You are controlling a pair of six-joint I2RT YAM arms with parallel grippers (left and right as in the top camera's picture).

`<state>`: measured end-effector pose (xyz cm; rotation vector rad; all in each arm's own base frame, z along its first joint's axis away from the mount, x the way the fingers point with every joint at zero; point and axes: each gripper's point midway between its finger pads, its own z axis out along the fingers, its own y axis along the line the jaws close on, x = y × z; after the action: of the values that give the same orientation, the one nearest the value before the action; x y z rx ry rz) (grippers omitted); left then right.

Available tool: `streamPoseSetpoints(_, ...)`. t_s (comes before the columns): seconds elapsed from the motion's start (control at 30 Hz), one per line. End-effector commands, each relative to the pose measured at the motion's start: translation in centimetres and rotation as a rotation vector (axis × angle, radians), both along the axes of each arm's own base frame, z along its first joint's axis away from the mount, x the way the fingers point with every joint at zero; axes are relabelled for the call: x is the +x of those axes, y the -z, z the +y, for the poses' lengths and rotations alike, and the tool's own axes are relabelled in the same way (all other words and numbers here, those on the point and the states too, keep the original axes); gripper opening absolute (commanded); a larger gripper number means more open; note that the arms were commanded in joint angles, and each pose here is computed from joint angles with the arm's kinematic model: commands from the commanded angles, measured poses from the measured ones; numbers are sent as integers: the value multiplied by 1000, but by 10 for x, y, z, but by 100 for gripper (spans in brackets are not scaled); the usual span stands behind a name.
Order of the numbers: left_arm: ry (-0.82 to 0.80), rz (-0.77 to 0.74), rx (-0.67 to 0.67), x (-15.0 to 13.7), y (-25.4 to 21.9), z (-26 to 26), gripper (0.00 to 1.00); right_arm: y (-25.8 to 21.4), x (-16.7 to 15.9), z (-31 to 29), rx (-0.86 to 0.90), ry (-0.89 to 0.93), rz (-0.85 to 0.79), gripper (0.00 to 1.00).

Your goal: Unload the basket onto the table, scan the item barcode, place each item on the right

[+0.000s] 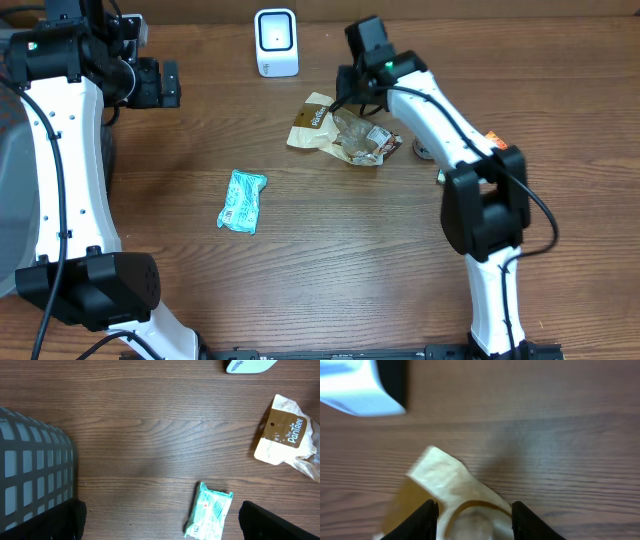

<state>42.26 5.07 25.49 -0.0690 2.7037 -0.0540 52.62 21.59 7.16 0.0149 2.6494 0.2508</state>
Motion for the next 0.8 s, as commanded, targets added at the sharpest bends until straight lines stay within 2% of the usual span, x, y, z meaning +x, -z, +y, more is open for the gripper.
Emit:
streamPoseSetpoints(0.0,17,-3,13,2,0,1,99,34,-11,7,-6,-72,71,46)
streamPoseSetpoints(0.2,17,-3,13,2,0,1,99,32,-39,47,133,-314,136,45)
streamPoseSetpoints(0.37,17,-3,13,2,0,1,100,30,-87,82,224,-518,246,45)
streamPoseSetpoints(0.53,17,-3,12,2,0,1,99,27,-137,98,173,-674,357,46)
streamPoseSetpoints(0.63,17,-3,13,2,0,1,99,17,-159,100,137,-731,417,54)
streamPoseSetpoints(0.7,17,-3,13,2,0,1,100,4,-167,97,127,-731,453,54)
streamPoseSetpoints(0.77,17,-3,13,2,0,1,100,-15,-172,94,125,-718,479,48)
